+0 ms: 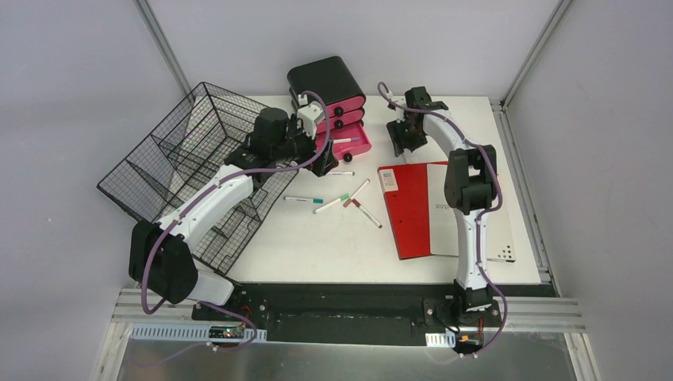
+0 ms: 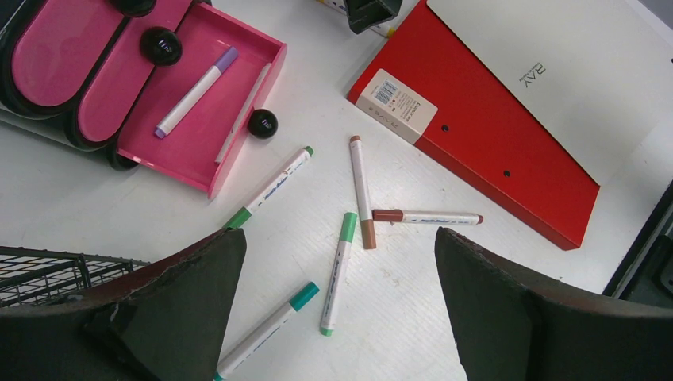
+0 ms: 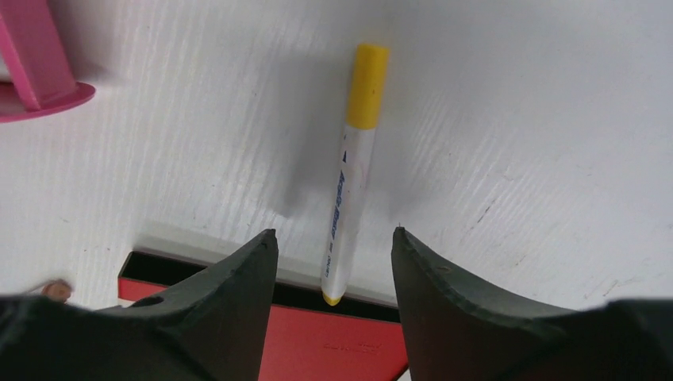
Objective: Organize the desk
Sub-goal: Pick up the stationery from the center of the board.
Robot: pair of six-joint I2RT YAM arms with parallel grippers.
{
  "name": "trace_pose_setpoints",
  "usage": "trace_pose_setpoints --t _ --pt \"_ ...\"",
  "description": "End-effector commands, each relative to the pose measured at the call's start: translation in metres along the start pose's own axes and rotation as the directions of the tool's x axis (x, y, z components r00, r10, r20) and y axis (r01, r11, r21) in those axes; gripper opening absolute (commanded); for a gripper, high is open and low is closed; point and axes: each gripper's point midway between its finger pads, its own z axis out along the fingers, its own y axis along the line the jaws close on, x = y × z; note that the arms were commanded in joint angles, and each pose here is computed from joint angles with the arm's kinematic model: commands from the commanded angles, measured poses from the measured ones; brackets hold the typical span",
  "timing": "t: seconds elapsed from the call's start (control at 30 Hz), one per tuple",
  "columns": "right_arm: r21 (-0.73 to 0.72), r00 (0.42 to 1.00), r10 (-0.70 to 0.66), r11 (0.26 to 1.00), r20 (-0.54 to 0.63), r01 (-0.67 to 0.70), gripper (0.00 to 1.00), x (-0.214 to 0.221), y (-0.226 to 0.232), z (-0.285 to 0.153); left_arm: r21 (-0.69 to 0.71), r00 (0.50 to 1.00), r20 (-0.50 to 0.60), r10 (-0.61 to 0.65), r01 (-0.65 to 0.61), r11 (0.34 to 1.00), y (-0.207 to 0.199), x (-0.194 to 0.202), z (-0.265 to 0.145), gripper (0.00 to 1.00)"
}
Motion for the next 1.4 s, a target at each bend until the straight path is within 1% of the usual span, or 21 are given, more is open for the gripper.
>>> trace_pose_setpoints --t 0.0,0.17,0.47,0.63,0.77,0.87,1.1,1.37 --pt "0.031 1.0 -0.007 0.999 -0.008 0.008 0.55 -0.006 -0.005 -0.002 0.01 0.997 0.067 0.036 -0.036 0.999 -0.01 -0.018 -0.009 0.92" --pt "0.034 0.999 -0.018 0.999 -0.04 0.019 0.46 0.0 -0.007 0.007 0.01 0.997 0.066 0.035 -0.036 0.999 -0.01 -0.018 -0.009 0.92" --pt "0.039 0.995 -0.027 0.999 -0.094 0.031 0.24 0.014 -0.009 0.018 0.01 0.997 0.063 0.036 -0.037 0.999 -0.01 -0.017 -0.009 0.92" --pt "0.035 0.995 -0.02 0.999 -0.098 0.024 0.01 0.016 -0.009 0.02 0.013 0.997 0.064 0.037 -0.038 0.999 -0.01 -0.017 -0.009 0.92" --pt "0.032 0.998 0.0 0.999 -0.059 0.002 0.0 0.007 -0.01 0.014 0.025 0.997 0.066 0.037 -0.039 0.999 -0.013 -0.018 -0.009 0.92" --pt "0.006 1.0 0.02 1.0 -0.009 -0.02 0.0 -0.006 -0.009 0.003 0.027 0.997 0.063 0.037 -0.039 0.999 -0.014 -0.017 -0.008 0.92" --pt "-0.157 0.981 0.138 0.981 0.135 -0.117 0.0 -0.037 -0.003 -0.034 0.028 0.997 0.063 0.035 -0.037 0.999 -0.014 -0.017 -0.008 0.92" --pt "-0.318 0.949 0.242 0.933 0.204 -0.169 0.0 -0.048 0.016 -0.075 0.04 0.998 0.061 0.027 -0.03 0.999 -0.016 -0.017 -0.007 0.92"
